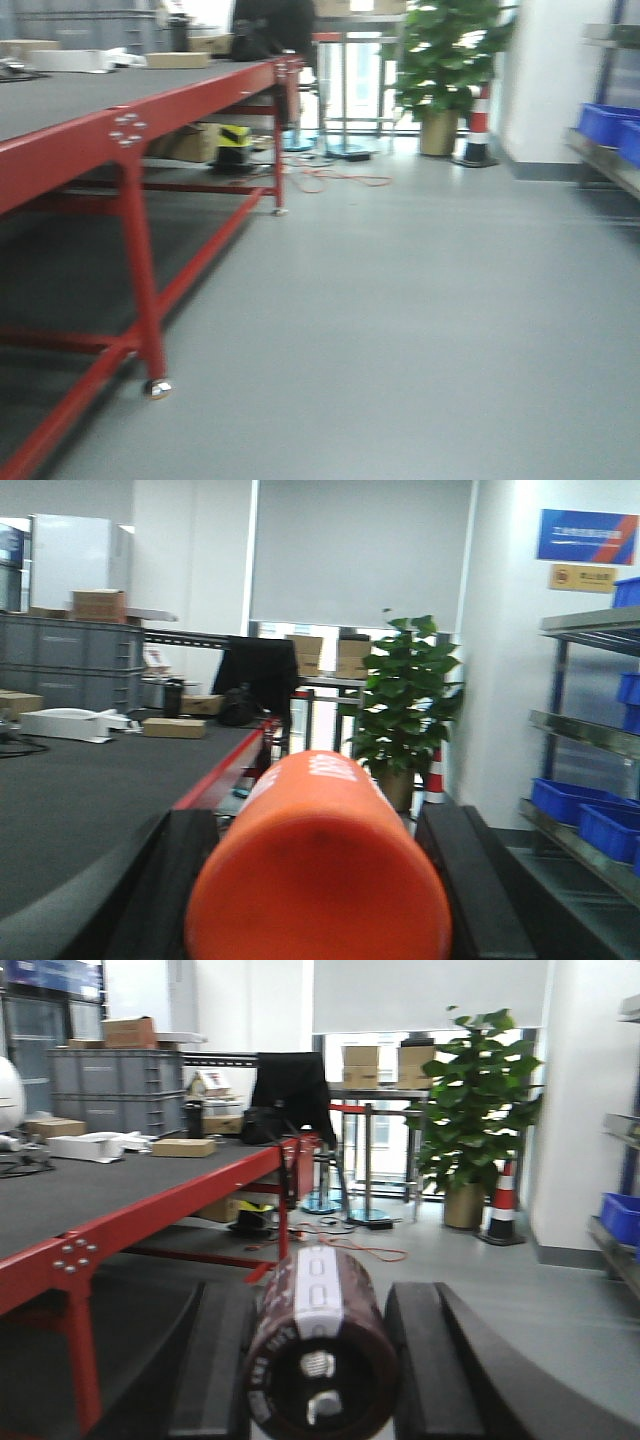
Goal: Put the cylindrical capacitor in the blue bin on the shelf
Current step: 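Drive up to the metal shelf of blue bins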
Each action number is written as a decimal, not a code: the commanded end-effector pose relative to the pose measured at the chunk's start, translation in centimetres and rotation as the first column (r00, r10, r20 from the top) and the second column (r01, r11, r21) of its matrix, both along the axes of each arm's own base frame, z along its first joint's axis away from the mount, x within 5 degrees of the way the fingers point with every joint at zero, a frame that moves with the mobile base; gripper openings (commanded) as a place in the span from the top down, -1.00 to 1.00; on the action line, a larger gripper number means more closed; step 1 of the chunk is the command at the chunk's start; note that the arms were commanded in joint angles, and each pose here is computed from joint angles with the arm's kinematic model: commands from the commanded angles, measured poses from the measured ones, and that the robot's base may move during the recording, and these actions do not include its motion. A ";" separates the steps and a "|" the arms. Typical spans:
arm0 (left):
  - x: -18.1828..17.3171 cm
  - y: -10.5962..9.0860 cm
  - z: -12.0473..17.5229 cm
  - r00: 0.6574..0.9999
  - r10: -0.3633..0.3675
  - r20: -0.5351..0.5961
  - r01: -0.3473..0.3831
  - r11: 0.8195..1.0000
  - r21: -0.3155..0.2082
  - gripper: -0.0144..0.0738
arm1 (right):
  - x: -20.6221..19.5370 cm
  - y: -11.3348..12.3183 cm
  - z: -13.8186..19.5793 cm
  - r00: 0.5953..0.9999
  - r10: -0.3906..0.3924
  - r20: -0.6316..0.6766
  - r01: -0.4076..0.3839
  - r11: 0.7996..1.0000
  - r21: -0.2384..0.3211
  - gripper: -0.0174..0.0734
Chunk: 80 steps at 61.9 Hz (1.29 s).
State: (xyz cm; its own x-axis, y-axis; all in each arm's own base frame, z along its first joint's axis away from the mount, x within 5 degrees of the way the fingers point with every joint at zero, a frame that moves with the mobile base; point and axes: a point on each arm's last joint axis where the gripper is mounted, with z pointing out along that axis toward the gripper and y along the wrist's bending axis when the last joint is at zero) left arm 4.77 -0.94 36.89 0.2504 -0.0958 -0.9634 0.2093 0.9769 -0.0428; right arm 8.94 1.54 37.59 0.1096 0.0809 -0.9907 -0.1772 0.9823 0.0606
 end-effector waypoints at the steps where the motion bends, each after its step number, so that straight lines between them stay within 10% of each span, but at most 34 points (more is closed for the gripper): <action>1: -0.2 0.0 0.2 1.000 0.001 0.028 -0.001 1.000 -0.008 0.92 | -0.2 0.0 0.3 0.999 -0.001 0.038 0.001 1.000 -0.002 0.98; 80: -0.2 0.0 0.2 1.000 0.001 0.028 -0.001 1.000 -0.008 0.92 | -0.2 0.0 0.3 0.999 -0.001 0.038 0.001 1.000 -0.002 0.98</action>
